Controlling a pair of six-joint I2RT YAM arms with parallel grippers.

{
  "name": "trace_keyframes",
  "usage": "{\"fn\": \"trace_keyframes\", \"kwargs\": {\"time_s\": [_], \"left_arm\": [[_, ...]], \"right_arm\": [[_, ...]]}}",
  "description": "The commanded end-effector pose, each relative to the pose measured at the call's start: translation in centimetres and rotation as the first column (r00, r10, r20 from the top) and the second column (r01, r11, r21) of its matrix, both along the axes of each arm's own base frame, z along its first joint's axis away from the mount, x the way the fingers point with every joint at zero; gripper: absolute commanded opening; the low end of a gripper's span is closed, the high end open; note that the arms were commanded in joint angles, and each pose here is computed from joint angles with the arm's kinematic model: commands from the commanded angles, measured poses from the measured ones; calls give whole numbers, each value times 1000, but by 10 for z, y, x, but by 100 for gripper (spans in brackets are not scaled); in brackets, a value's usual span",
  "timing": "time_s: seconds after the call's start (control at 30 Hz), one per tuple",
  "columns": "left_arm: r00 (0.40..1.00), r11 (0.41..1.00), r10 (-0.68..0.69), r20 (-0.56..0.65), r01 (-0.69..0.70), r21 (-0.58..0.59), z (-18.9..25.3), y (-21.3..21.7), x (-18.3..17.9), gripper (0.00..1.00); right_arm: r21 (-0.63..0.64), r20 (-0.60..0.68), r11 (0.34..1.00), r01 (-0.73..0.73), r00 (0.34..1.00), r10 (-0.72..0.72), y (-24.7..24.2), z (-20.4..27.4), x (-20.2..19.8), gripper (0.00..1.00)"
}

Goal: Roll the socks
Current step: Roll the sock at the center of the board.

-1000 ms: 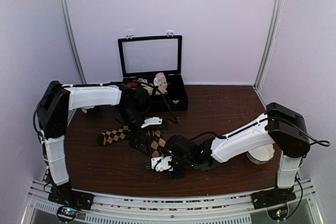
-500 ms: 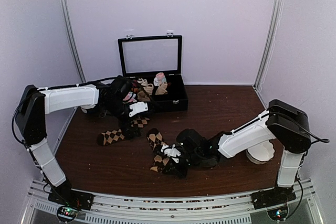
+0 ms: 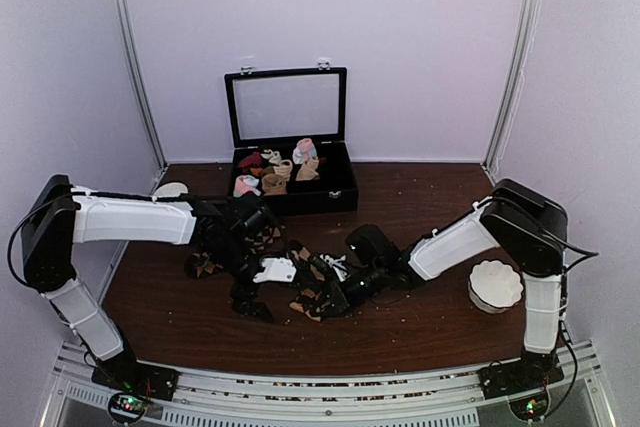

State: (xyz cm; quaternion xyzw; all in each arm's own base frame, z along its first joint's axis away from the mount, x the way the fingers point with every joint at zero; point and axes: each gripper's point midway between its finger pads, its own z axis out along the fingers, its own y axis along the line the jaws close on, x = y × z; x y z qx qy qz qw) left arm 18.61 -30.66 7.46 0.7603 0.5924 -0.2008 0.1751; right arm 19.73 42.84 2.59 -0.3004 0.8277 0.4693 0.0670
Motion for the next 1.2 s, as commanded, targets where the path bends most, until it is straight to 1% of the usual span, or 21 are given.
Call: {"fn": "trace_keyframes", "kwargs": {"time_s": [0.0,0.1,0.2,0.3,0.43,0.53,0.63,0.77,0.83,0.93,1.0,1.03,1.07,1.1,1.13,1.17], "left_arm": [[998,998,-55,40,56,-22,1,-24,3,92],[995,995,-80,57,83,-58,5,-36,-1,83],[990,990,-121,65,126,-69,1,-46,-8,76],[989,988,-133,58,137,-66,-5,-57,-7,75],[981,983,-172,87,176,-47,-12,-67,-6,73],[975,979,-203,91,205,-8,-23,-66,-7,68],[974,978,-208,86,204,53,-37,-63,-2,62],[974,978,-197,115,187,90,-49,-59,5,60],[973,978,-195,121,185,95,-51,-59,7,58],[974,976,-197,114,184,114,-56,-57,7,49],[974,975,-198,107,184,126,-58,-57,8,41],[975,974,-198,102,183,134,-60,-57,8,34],[976,973,-199,92,185,142,-61,-57,8,25],[979,970,-195,64,182,163,-65,-58,8,8],[980,969,-190,51,179,172,-66,-58,8,4],[983,970,-180,35,171,175,-67,-59,8,2]], "right_arm": [[-56,-225,995,88,969,-98,-21,-31,-12,0],[-40,-265,993,112,957,-119,-27,-34,-14,0],[-47,-272,993,106,956,-115,-31,-37,-18,0],[-47,-274,995,91,956,-101,-31,-37,-20,0],[-46,-279,996,72,957,-82,-30,-37,-21,0],[-39,-279,997,68,957,-76,-29,-35,-20,0],[-33,-283,998,62,957,-69,-29,-35,-21,0],[-27,-286,998,56,956,-61,-30,-35,-22,0],[-25,-288,998,52,956,-57,-31,-35,-23,0],[-15,-288,999,52,956,-54,-31,-33,-22,0],[-10,-290,999,47,956,-48,-30,-32,-23,0],[-5,-289,999,45,956,-44,-29,-30,-23,0],[0,-287,999,47,957,-45,-29,-29,-21,0],[12,-280,999,46,959,-40,-27,-25,-21,0],[13,-274,999,48,961,-43,-28,-23,-20,1],[13,-265,999,52,963,-47,-28,-22,-18,5]]}}
